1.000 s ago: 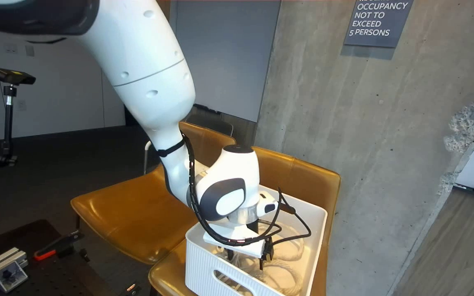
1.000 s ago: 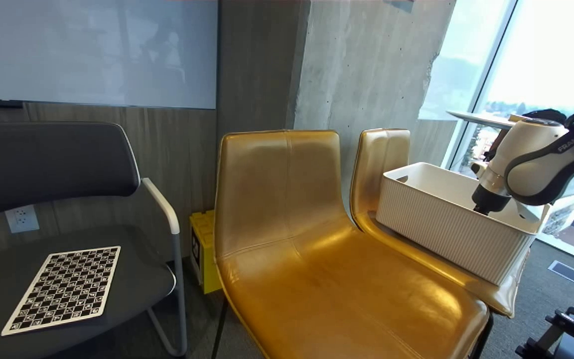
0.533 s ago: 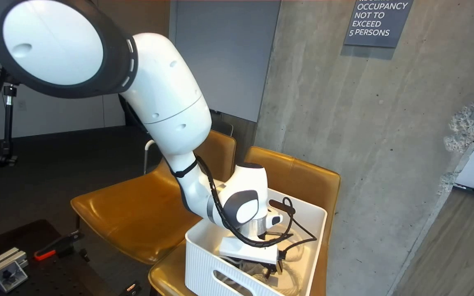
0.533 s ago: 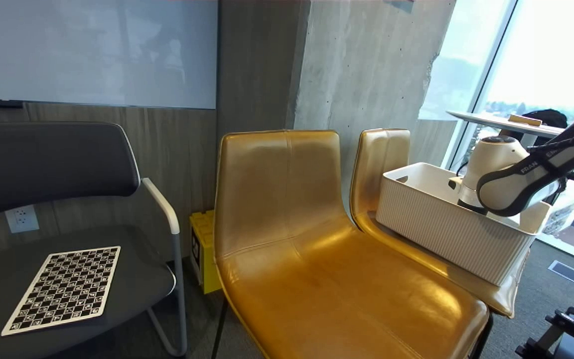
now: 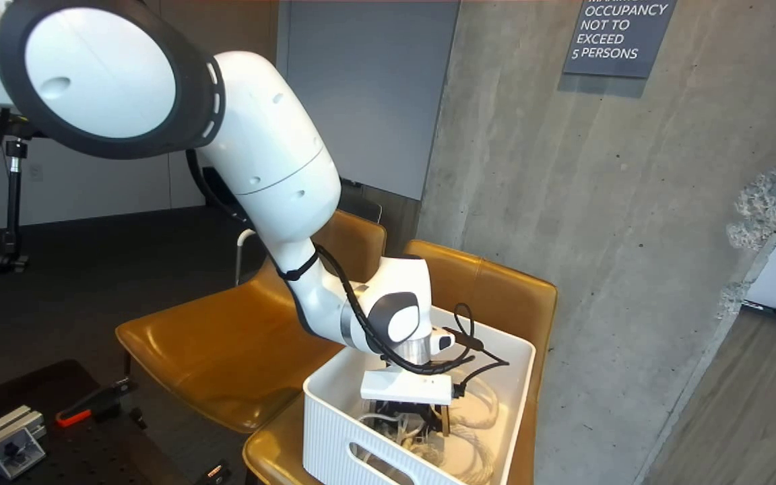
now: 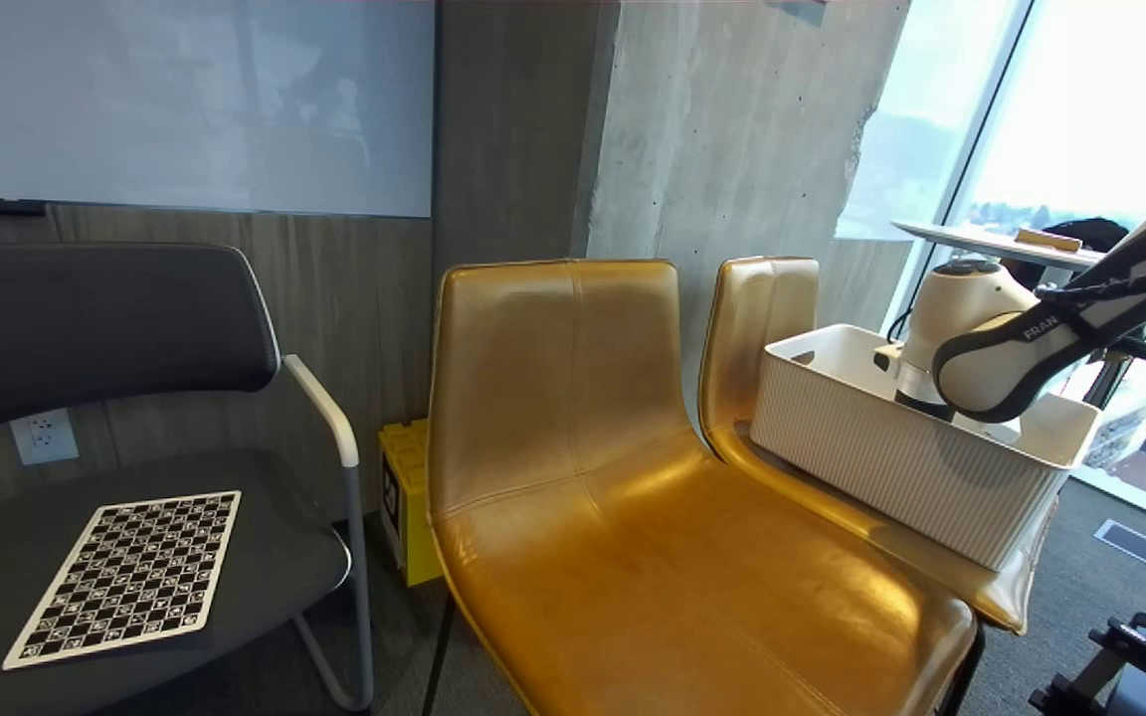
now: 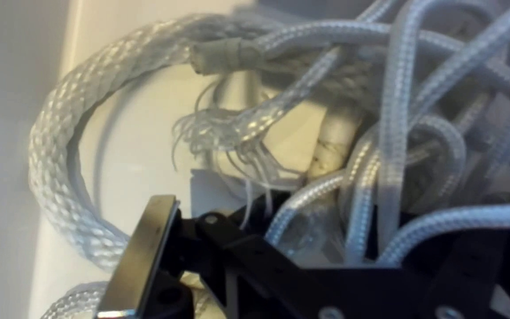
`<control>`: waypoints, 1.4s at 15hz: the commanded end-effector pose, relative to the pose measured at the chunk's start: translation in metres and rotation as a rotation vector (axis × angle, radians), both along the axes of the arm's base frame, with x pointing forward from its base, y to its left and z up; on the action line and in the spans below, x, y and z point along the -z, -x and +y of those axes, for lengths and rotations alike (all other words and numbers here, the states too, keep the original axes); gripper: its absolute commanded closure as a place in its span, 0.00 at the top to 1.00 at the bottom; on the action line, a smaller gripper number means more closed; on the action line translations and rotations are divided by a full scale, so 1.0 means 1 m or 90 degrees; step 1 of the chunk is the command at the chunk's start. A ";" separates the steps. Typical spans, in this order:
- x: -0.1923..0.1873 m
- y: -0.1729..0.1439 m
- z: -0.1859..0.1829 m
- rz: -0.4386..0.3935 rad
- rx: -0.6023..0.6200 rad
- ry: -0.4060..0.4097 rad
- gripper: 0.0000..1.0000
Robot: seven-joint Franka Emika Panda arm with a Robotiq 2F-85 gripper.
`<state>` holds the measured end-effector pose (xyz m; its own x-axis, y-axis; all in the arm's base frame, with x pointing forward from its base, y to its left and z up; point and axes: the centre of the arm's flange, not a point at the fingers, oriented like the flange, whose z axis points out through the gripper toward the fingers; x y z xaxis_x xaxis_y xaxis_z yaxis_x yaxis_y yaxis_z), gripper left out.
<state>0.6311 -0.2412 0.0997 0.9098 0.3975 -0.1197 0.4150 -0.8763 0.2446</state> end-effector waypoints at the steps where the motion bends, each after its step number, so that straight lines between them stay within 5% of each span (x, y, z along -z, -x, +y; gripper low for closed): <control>1: -0.002 0.001 0.011 0.007 -0.011 0.008 0.06; 6: -0.050 0.007 0.017 -0.008 -0.001 0.011 0.00; 12: -0.169 0.013 0.050 -0.073 -0.019 0.006 0.00; 21: -0.355 0.029 0.176 -0.237 -0.126 -0.022 0.00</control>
